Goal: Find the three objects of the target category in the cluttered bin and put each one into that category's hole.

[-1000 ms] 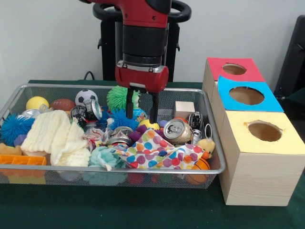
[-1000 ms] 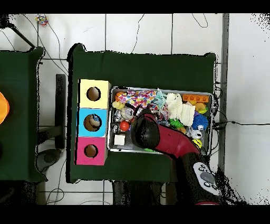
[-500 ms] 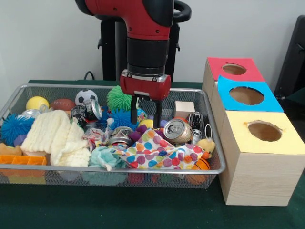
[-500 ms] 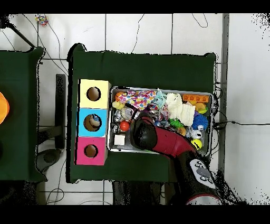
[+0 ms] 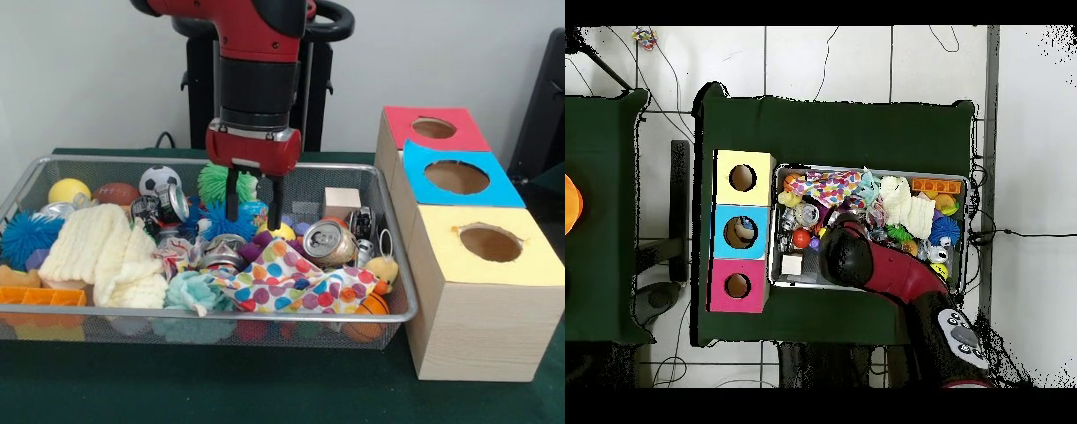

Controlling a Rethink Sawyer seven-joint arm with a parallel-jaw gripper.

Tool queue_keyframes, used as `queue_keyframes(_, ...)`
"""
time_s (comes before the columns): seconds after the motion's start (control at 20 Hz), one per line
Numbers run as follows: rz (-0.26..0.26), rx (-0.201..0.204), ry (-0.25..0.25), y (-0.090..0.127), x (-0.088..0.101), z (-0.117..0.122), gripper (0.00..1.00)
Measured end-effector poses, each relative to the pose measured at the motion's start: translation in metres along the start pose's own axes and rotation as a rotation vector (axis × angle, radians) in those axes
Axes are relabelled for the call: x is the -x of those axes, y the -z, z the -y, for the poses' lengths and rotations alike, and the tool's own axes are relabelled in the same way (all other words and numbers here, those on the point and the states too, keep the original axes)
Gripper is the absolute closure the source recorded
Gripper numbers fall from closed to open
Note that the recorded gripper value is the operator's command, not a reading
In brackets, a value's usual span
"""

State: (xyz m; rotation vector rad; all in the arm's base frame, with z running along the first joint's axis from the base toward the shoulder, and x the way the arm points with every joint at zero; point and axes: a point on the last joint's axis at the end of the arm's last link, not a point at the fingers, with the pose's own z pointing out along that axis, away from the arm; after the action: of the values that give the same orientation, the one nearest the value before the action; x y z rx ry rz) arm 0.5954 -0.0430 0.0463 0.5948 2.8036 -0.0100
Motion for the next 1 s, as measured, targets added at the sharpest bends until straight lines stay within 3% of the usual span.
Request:
queue_keyframes(0.45,0.035,0.0,-0.002,0.014,0.014,0.001,0.0)
queue_keyframes(1.0,0.061,-0.003,-0.019,0.015,0.031,0.011,0.0)
